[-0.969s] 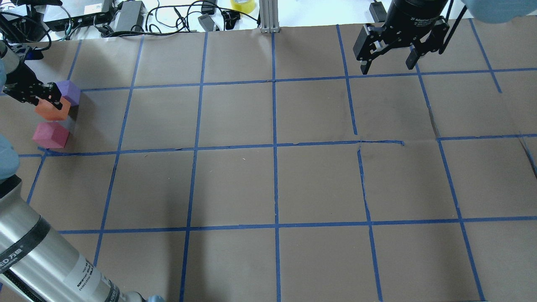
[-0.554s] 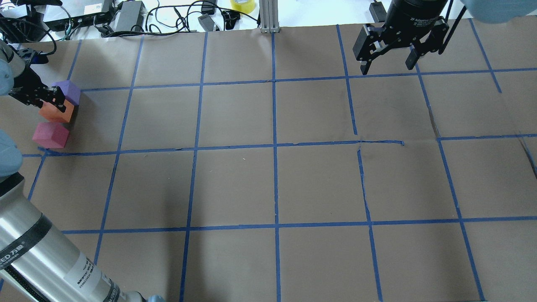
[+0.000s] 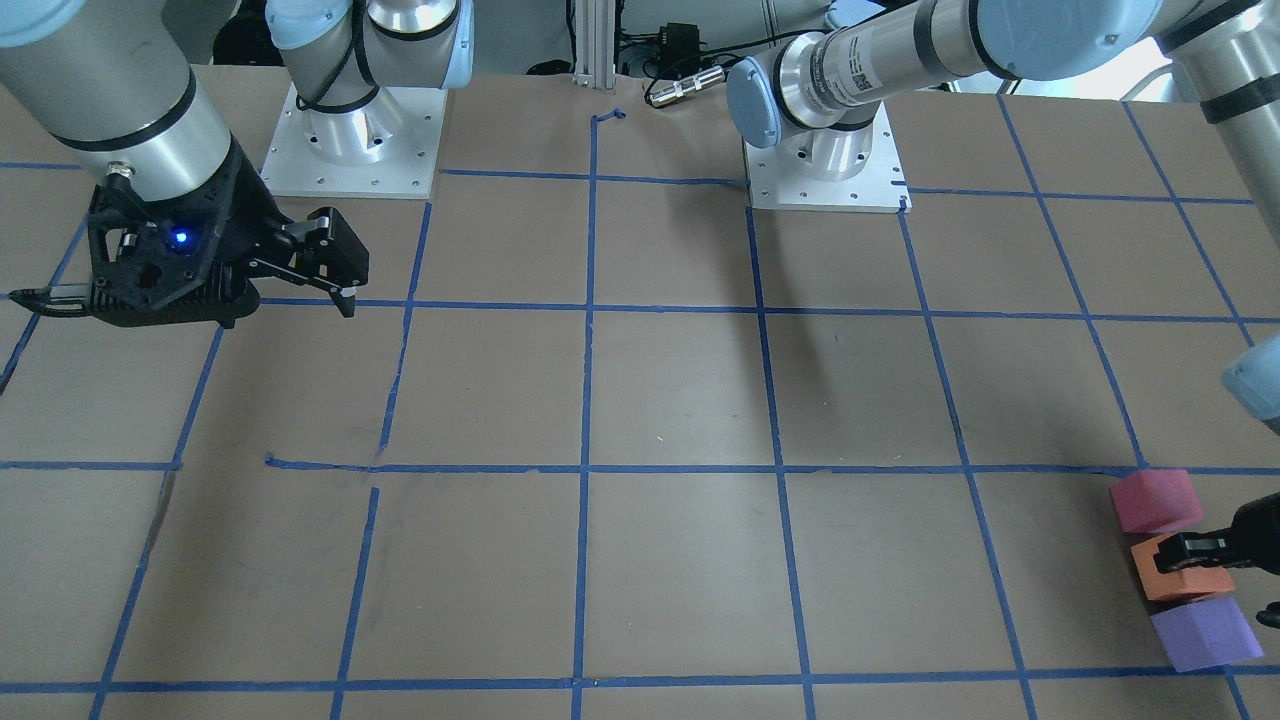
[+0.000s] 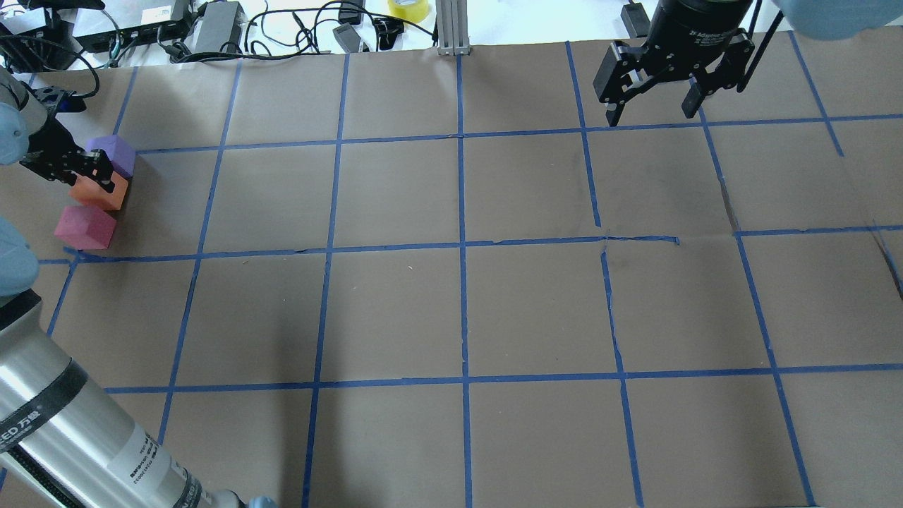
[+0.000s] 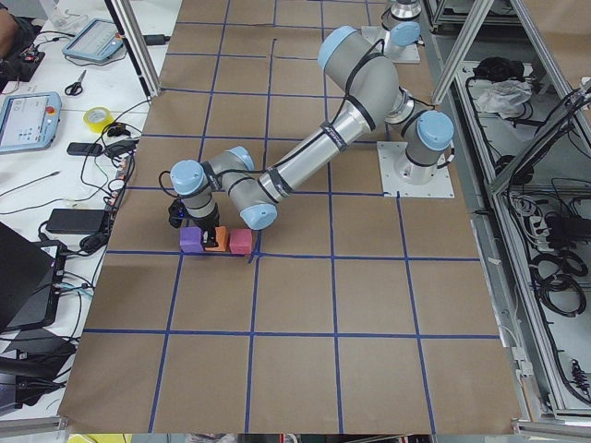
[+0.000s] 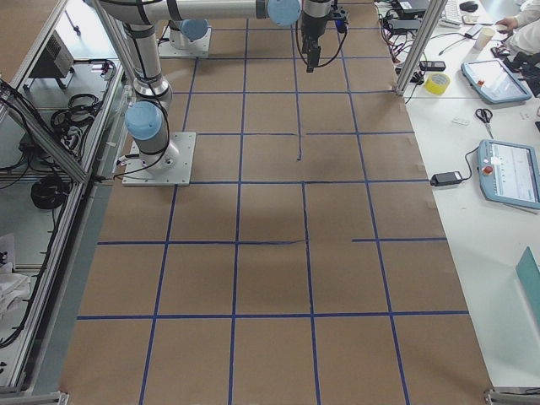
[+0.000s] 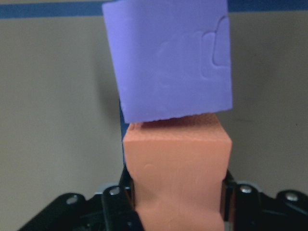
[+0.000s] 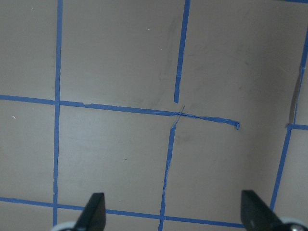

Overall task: Arrange blocks in a line
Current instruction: 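Lower the orange cube into the gap between the purple and pink cubes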

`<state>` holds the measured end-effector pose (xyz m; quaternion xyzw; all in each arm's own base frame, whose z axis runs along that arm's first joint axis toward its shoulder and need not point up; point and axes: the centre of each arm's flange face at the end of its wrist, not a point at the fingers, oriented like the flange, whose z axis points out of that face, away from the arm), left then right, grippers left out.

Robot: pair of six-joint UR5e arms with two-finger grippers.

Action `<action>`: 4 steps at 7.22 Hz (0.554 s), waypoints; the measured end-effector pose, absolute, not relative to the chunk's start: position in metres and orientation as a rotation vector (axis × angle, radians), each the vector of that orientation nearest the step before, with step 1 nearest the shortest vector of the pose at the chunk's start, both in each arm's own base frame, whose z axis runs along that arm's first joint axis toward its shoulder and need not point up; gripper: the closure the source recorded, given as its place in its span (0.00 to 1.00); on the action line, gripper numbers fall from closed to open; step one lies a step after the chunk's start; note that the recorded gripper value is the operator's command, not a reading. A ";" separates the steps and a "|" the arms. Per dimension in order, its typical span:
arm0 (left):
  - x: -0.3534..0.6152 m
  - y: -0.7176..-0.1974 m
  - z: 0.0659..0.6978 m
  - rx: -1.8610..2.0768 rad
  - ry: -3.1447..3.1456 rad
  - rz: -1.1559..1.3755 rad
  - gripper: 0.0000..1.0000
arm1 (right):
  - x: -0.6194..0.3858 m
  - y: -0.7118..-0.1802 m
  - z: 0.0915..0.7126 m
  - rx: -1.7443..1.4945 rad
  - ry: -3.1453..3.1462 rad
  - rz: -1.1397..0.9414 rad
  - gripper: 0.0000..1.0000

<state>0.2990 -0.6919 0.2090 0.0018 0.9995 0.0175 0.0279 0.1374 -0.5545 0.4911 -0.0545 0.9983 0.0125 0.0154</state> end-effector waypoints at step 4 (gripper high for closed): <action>0.299 -0.692 0.204 0.007 3.084 0.050 0.81 | 0.137 -0.555 0.491 -0.171 3.108 0.039 0.00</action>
